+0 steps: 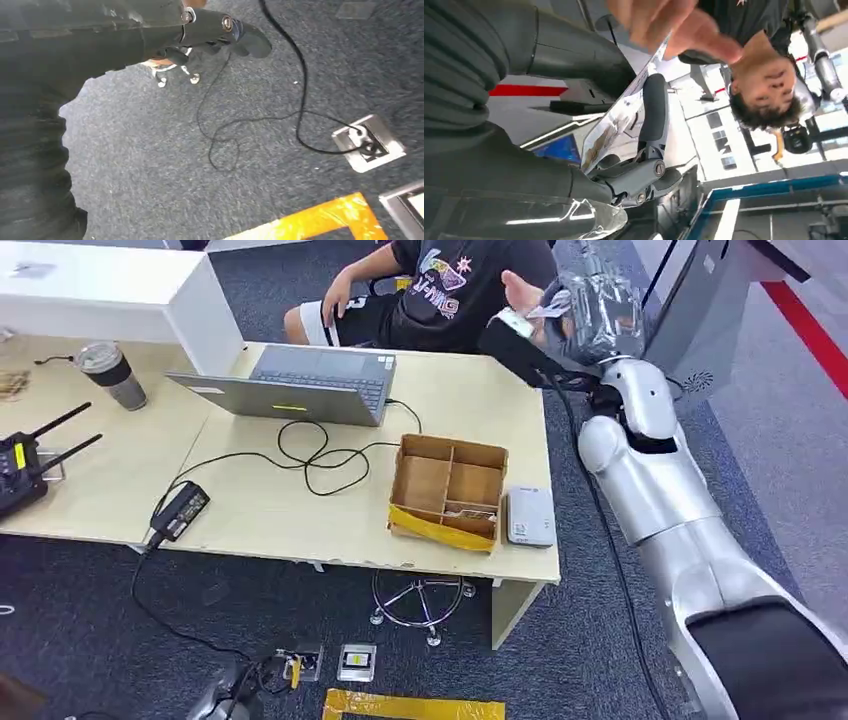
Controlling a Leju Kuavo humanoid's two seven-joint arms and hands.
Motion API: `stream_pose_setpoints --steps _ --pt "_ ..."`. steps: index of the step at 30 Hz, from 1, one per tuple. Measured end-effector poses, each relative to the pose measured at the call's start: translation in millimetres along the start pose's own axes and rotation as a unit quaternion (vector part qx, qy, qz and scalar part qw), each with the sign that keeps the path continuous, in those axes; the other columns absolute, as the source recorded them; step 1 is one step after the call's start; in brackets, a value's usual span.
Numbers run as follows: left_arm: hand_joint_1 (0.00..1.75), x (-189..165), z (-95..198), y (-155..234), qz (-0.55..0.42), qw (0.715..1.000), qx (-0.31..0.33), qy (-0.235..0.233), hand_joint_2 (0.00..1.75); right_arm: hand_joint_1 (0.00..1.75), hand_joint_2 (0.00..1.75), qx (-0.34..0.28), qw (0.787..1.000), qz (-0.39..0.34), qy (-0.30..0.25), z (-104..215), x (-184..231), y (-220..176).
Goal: Pass the card to the sensor for recognition and then transmit it.
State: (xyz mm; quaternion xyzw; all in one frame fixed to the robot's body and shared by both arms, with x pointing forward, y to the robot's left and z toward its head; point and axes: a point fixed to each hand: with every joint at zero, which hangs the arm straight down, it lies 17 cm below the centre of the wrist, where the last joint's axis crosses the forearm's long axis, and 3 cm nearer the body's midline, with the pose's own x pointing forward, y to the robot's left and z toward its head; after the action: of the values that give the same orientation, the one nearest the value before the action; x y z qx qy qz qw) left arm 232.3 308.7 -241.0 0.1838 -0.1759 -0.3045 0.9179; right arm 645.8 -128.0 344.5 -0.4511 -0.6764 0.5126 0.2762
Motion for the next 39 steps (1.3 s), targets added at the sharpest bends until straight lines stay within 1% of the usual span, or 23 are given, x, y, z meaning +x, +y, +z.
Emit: stream_pose_setpoints --steps 3,7,12,17,24,25,30,36,39 --pt "0.0 3 1 -3 0.002 1.0 -0.002 -0.002 1.75 1.75 1.75 0.017 1.0 0.016 -0.005 -2 7 6" --pt "0.0 6 1 -5 0.006 1.0 -0.004 -0.007 1.75 1.75 1.75 0.083 0.994 0.075 -0.01 5 6 34" --pt "0.0 9 2 -7 0.005 1.0 -0.007 -0.01 1.75 1.75 1.75 0.118 0.985 0.127 -0.021 12 7 54" --pt "0.0 11 3 -11 0.002 1.0 -0.01 -0.013 1.75 1.75 1.75 0.138 0.979 0.152 -0.017 20 -3 66" --pt "0.0 12 4 -13 -0.001 1.0 -0.012 -0.014 1.75 1.75 1.75 0.159 0.973 0.168 -0.005 32 -24 78" --pt "0.0 12 4 -13 -0.001 1.0 -0.012 -0.014 1.75 0.0 1.75 0.161 0.972 0.169 -0.003 33 -26 80" --pt "0.0 12 4 -13 -0.002 1.0 -0.011 -0.014 1.75 0.0 1.75 0.153 0.973 0.171 0.012 36 -36 79" --pt "0.0 12 4 -13 -0.004 1.0 -0.011 -0.013 1.75 0.0 1.75 0.119 0.98 0.161 0.018 34 -40 69" --pt "0.0 10 4 -13 -0.006 1.0 -0.01 -0.011 1.75 0.0 1.75 0.083 0.986 0.147 0.016 30 -39 57"
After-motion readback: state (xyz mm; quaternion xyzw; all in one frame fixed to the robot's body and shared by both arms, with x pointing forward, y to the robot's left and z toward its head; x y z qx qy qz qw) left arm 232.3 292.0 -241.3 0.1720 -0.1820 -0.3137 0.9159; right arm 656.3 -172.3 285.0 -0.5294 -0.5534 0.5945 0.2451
